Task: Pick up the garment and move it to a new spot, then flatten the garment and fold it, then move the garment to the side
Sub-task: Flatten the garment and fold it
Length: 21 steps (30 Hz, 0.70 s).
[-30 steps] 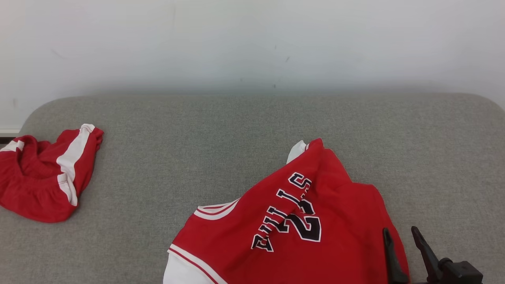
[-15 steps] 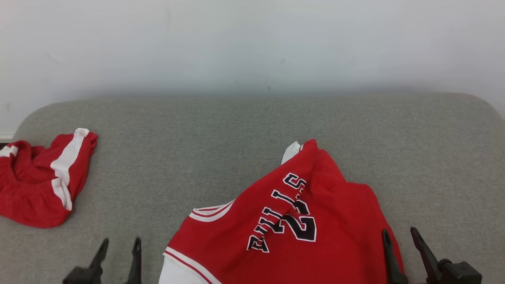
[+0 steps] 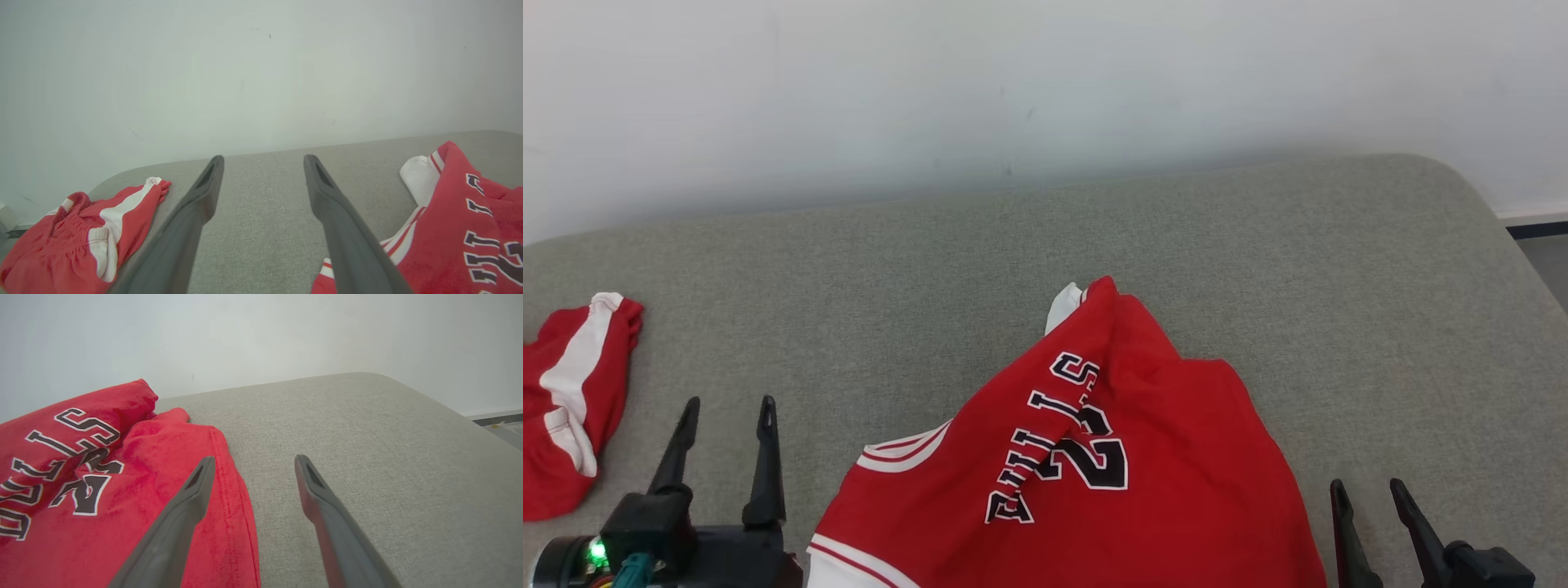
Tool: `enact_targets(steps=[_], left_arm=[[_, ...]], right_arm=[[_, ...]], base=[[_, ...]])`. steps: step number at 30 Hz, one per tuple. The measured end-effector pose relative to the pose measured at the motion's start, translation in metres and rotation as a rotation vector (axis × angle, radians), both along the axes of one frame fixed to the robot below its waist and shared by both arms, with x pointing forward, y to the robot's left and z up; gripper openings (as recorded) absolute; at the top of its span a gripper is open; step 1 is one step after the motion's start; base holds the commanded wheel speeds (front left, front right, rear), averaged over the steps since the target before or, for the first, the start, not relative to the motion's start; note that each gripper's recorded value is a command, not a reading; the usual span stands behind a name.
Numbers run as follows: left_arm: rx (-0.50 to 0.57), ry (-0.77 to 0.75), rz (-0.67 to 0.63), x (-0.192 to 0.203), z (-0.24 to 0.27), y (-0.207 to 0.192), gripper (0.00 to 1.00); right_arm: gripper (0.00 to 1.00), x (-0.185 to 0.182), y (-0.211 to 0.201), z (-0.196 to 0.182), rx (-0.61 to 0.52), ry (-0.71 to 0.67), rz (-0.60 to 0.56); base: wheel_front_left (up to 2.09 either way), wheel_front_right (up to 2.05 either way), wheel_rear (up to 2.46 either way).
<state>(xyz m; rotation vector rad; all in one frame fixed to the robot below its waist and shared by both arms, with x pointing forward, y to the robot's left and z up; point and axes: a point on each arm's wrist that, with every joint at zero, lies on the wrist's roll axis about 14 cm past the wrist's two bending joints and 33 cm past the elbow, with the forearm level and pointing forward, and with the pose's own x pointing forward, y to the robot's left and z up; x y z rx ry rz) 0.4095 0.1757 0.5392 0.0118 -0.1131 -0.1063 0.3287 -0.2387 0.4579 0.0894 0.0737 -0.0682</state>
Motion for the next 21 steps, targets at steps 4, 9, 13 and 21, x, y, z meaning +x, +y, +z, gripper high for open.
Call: enact_targets(steps=[4,9,13,21], left_arm=[[-0.012,-0.076,0.044,0.0,0.02,0.007,1.0],[-0.019,-0.083,0.118,-0.018,0.017,0.024,1.0],[-0.027,-0.082,0.158,-0.032,0.013,0.035,1.0],[-0.052,-0.049,0.203,-0.052,-0.002,0.046,1.0]], right_arm=[[1.0,-0.012,-0.01,-0.013,0.01,0.043,-0.036],[1.0,-0.019,-0.011,-0.027,0.023,0.087,-0.044],[1.0,-0.023,-0.005,-0.04,0.038,0.132,-0.032],[1.0,-0.029,0.01,-0.07,0.065,0.242,0.017]], base=[[0.0,0.0,0.0],[0.0,0.0,0.0],[0.0,0.0,0.0],[0.0,0.0,0.0]])
